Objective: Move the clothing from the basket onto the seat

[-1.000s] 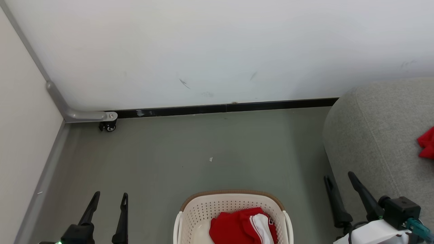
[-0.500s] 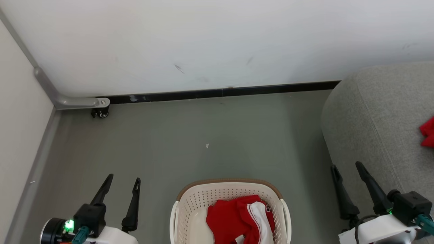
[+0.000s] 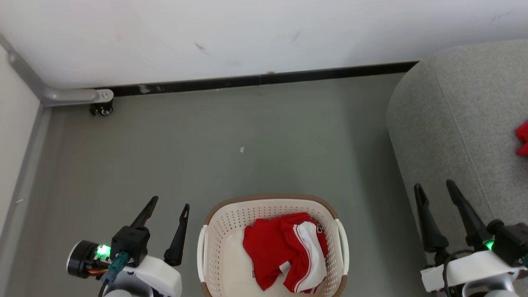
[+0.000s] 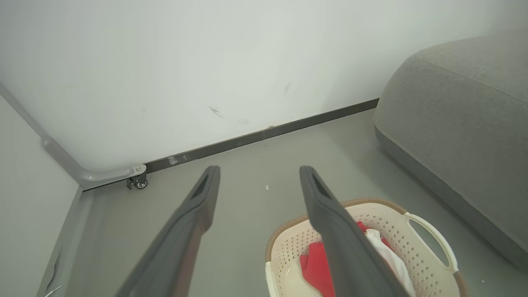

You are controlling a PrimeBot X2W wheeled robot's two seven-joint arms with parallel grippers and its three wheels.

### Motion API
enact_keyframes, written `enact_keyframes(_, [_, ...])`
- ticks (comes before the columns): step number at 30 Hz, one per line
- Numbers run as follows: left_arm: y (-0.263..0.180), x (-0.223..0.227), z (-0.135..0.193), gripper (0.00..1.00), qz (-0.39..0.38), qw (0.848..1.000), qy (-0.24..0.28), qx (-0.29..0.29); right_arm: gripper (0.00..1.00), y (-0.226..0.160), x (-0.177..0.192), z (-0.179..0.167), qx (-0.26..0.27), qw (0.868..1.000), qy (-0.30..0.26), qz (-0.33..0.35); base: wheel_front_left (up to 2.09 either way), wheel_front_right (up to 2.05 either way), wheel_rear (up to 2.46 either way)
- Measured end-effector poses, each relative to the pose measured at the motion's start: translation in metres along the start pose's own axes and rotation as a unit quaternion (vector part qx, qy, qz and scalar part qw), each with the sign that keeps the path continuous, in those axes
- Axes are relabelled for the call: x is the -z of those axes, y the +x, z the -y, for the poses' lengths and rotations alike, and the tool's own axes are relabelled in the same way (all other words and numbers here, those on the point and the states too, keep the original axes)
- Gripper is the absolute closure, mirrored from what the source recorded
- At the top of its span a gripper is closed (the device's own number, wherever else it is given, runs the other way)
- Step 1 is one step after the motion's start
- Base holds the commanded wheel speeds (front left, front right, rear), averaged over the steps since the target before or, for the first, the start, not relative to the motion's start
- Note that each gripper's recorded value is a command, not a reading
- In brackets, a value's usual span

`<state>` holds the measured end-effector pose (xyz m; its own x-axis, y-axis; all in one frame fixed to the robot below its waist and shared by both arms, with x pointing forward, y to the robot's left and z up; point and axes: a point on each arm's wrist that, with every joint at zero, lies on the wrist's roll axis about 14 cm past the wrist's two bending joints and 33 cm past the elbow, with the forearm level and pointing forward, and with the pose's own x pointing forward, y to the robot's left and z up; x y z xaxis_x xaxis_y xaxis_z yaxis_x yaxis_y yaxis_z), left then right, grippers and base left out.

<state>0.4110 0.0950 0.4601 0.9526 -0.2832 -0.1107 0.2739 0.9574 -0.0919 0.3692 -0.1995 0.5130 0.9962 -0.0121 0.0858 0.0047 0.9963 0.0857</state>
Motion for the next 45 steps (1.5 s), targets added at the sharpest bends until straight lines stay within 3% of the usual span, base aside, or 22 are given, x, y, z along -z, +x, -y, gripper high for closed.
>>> enact_keyframes(30, [0.087, 0.075, 0.067, 0.0, -0.076, 0.984, 0.026, 0.157, 0.0, 0.056, 0.026, 0.036, 0.044, 0.999, -0.026, -0.006, 0.0, 0.0, 0.0])
enact_keyframes(45, [0.091, 0.155, 0.102, 0.0, -0.168, 0.953, 0.052, 0.247, 0.0, 0.08, 0.046, 0.059, 0.071, 0.997, -0.032, -0.012, 0.0, 0.0, 0.0])
